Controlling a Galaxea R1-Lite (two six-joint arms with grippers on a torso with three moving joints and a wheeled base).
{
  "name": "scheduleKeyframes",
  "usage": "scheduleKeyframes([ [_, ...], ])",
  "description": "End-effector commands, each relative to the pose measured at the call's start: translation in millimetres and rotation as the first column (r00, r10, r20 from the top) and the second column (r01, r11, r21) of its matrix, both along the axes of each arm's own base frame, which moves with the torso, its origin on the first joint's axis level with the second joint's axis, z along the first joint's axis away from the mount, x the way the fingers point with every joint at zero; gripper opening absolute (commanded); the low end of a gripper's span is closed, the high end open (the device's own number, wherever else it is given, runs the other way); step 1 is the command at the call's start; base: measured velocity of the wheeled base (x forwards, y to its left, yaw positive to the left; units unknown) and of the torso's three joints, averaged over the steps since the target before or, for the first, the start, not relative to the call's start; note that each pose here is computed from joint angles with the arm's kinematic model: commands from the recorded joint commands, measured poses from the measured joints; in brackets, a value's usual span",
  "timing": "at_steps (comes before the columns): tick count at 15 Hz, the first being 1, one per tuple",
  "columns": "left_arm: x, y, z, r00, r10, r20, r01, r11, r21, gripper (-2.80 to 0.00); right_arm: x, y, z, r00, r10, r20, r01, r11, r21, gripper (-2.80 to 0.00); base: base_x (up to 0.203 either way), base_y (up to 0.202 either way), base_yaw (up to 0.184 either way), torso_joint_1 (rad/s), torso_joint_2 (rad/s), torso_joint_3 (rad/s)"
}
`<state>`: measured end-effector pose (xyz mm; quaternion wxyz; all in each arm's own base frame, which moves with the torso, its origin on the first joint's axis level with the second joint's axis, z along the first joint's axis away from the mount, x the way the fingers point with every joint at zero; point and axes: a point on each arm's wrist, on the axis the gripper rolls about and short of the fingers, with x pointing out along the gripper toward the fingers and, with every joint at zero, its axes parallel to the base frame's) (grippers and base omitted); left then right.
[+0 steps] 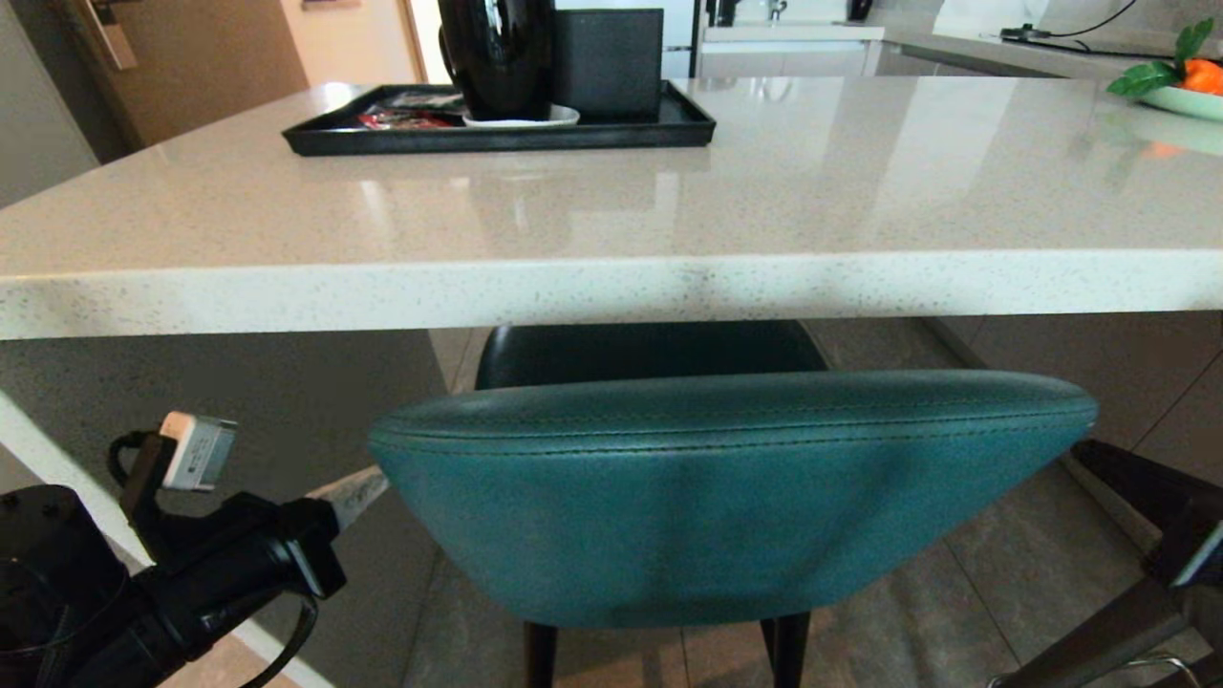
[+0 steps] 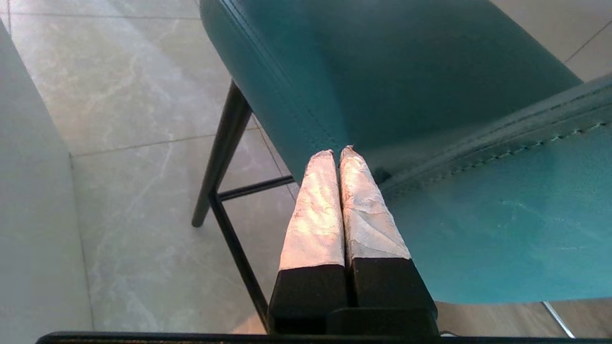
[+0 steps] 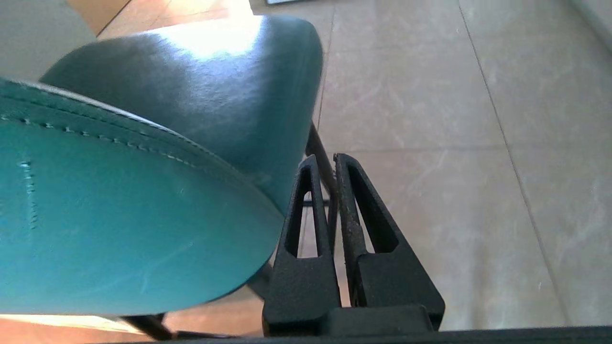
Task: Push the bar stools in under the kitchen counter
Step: Pull the blue chair out from under the dining table
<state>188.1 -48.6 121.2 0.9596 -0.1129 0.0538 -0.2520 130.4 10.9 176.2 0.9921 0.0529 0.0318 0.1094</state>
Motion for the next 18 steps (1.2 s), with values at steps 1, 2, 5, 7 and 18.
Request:
scheduleKeyframes([
  [1, -1, -7, 0, 1.000, -0.018, 0.003, 0.018, 1.000, -0.003, -2.80, 12, 4, -8, 0.999, 0.025, -0.030, -0.026, 0.999, -0.021, -2.80, 0.000, 0.000, 0.000, 0.000, 0.00, 0.000],
  [2, -3, -10, 0, 1.000, -0.030, 0.005, 0.030, 1.000, -0.002, -2.80, 14, 7, -8, 0.999, 0.048, -0.019, -0.048, 0.999, -0.025, -2.80, 0.000, 0.000, 0.000, 0.000, 0.00, 0.000],
  [5, -9, -12, 3, 0.999, -0.047, 0.024, 0.047, 0.999, -0.002, -2.80, 12, 15, -17, 0.995, 0.103, -0.015, -0.104, 0.994, -0.043, -2.80, 0.000, 0.000, 0.000, 0.000, 0.00, 0.000],
  [7, -12, -10, 5, 0.999, -0.041, 0.031, 0.041, 0.999, -0.004, -2.80, 10, 16, -22, 0.994, 0.113, 0.004, -0.112, 0.993, -0.047, -2.80, 0.000, 0.000, 0.000, 0.000, 0.00, 0.000],
  [18, -14, -34, -3, 0.991, -0.131, -0.008, 0.131, 0.991, 0.000, -2.80, 26, 23, -19, 0.988, 0.136, 0.071, -0.133, 0.990, -0.047, -2.80, 0.000, 0.000, 0.000, 0.000, 0.00, 0.000],
])
